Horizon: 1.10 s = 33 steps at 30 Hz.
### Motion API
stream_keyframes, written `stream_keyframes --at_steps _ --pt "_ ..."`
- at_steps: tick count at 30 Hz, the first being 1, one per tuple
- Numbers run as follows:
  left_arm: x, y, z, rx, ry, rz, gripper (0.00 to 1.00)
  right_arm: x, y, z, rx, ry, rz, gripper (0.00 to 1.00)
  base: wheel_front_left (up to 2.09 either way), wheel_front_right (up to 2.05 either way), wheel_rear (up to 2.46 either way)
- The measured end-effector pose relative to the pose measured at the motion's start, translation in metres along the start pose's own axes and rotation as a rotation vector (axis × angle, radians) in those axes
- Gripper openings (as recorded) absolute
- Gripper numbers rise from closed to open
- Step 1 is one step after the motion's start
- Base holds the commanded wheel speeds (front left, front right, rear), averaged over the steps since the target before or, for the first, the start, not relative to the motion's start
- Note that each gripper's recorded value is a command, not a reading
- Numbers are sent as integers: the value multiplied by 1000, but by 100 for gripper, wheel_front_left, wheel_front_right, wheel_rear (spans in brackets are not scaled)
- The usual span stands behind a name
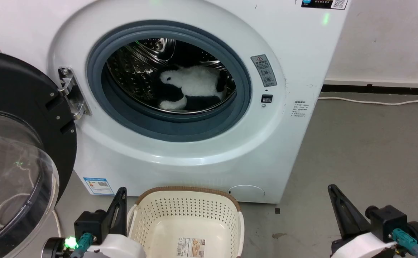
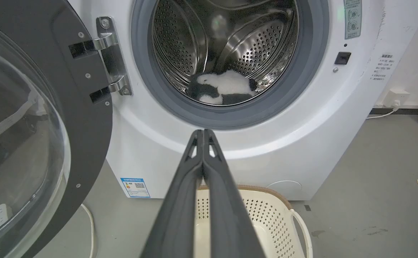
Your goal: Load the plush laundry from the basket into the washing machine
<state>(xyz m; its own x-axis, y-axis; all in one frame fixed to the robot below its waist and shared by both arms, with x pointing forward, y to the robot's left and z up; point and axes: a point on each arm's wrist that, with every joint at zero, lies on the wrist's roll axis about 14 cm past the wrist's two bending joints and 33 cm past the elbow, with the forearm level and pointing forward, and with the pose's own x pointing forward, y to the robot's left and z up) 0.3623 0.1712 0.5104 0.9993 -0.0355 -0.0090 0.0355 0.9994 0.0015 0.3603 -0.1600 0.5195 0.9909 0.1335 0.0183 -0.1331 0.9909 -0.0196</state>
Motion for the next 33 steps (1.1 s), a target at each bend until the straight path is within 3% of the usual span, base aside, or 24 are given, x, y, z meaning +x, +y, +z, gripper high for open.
stream_keyframes --at_steps 33 --pt "6 5 9 40 12 24 0 8 -1 3 -24 34 0 0 0 0 0"
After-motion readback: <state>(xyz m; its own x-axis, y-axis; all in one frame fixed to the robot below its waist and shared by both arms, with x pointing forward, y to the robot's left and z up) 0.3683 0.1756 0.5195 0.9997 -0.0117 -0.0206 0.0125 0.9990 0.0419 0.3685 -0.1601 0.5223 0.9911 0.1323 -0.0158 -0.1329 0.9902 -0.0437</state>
